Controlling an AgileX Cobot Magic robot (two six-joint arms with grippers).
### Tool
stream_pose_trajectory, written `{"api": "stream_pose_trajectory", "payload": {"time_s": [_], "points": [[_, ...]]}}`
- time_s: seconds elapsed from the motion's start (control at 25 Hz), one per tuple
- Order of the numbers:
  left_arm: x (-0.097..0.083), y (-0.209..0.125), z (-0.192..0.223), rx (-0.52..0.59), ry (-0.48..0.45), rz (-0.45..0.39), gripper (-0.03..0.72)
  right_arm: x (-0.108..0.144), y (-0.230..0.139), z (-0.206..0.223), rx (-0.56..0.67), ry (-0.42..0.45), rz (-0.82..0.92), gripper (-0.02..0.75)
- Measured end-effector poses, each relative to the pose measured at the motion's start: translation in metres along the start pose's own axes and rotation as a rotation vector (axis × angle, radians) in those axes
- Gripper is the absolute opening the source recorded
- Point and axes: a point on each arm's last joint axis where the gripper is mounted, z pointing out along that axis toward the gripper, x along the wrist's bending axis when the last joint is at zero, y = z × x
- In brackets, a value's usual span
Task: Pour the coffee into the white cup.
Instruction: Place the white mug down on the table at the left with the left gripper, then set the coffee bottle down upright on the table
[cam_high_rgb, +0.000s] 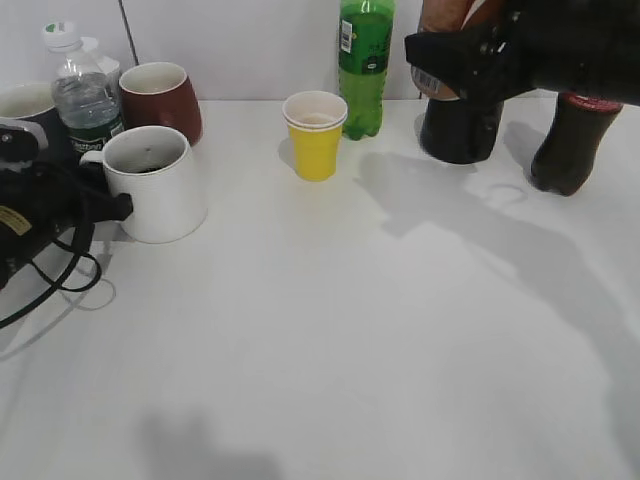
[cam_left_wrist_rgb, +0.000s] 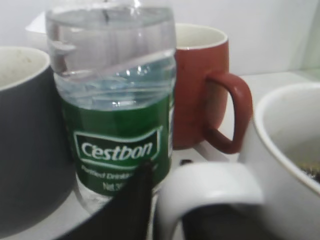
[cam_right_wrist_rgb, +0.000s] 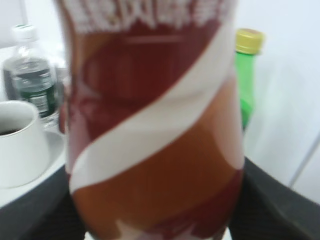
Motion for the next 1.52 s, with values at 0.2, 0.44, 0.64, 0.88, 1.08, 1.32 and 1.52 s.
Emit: {"api": "stream_pose_trajectory", "payload": {"time_s": [0.2, 0.44, 0.64, 0.88, 1.08, 1.32, 1.52], "points": [[0.0, 0.001, -0.004, 0.023, 0.001, 0.0, 0.288, -0.002, 0.001, 0.0, -0.015, -0.024, 0.033, 0.539], [-0.003, 0.004, -0.027, 0.048, 0.002, -0.002, 0.293, -0.007, -0.002, -0.001, -0.005, -0.091, 0.104, 0.538], [-0.005, 0.011, -0.048, 0.048, 0.002, -0.003, 0.293, -0.006, -0.022, -0.005, 0.017, -0.16, 0.157, 0.538], [-0.009, 0.028, -0.067, -0.003, -0.019, 0.012, 0.293, -0.008, -0.067, -0.001, 0.123, -0.23, 0.183, 0.538], [-0.019, 0.047, -0.073, -0.076, -0.115, 0.069, 0.293, -0.009, -0.103, 0.011, 0.189, -0.228, 0.223, 0.538], [-0.023, 0.065, -0.081, -0.142, -0.156, 0.097, 0.293, -0.011, -0.136, 0.02, 0.231, -0.261, 0.228, 0.538], [-0.024, 0.07, -0.084, -0.152, -0.159, 0.103, 0.293, -0.012, -0.147, 0.023, 0.223, -0.272, 0.248, 0.538]]}}
